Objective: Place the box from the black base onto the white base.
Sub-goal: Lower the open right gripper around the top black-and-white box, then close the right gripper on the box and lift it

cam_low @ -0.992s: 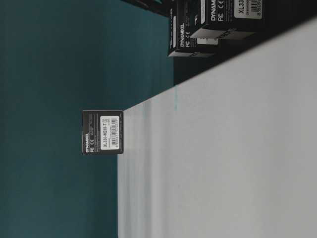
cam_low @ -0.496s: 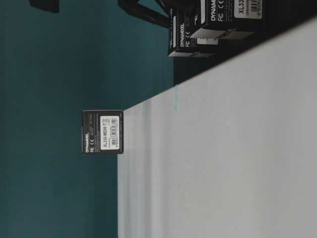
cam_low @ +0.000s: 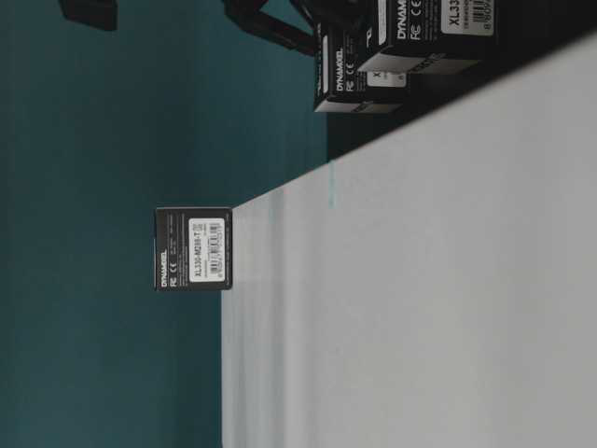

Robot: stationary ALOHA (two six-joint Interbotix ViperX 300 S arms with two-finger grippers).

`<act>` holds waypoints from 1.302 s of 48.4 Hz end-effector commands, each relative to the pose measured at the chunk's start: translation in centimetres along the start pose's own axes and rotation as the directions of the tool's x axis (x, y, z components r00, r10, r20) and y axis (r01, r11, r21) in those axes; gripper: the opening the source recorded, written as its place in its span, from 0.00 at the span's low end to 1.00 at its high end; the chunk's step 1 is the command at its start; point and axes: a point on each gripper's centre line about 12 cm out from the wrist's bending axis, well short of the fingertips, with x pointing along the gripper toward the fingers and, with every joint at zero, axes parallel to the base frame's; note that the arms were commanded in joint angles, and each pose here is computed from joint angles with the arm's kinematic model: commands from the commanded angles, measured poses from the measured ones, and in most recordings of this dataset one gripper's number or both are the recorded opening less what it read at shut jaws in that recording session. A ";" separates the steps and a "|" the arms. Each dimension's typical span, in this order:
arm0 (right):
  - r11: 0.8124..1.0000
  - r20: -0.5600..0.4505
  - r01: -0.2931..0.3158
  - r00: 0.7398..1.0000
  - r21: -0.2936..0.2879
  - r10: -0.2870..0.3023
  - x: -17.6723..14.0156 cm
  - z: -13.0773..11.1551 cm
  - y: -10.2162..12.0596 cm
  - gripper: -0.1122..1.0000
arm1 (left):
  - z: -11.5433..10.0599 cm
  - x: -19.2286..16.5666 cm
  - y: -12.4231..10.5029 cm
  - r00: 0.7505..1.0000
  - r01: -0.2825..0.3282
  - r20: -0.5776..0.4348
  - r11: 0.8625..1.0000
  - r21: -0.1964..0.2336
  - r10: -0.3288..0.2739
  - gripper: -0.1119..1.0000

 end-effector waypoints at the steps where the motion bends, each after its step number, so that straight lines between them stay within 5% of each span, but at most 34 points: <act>1: 1.000 0.008 -0.002 1.000 -0.006 0.002 0.2 0.3 0.1 1.00 | 1.1 0.1 -0.2 1.000 0.005 0.027 1.000 0.000 -0.005 0.04; 34: 1.000 0.014 -0.019 1.000 -0.021 0.019 0.3 0.6 0.8 0.98 | 1.0 0.1 -0.2 1.000 0.006 0.024 1.000 -0.002 -0.006 0.04; 39: 0.999 0.017 -0.027 0.999 -0.028 0.028 0.2 0.7 1.2 0.92 | 1.0 0.1 -0.2 1.000 0.008 0.022 1.000 0.000 -0.008 0.04; 48: 0.998 0.000 -0.044 0.999 -0.037 0.044 -0.1 0.7 1.6 0.65 | 0.8 0.1 -0.2 1.000 0.006 0.007 1.000 0.000 -0.006 0.04; 63: 0.998 -0.001 -0.047 0.999 -0.029 0.047 -0.5 0.9 1.6 0.63 | 0.8 0.1 -0.2 1.000 0.003 0.001 1.000 -0.002 -0.003 0.04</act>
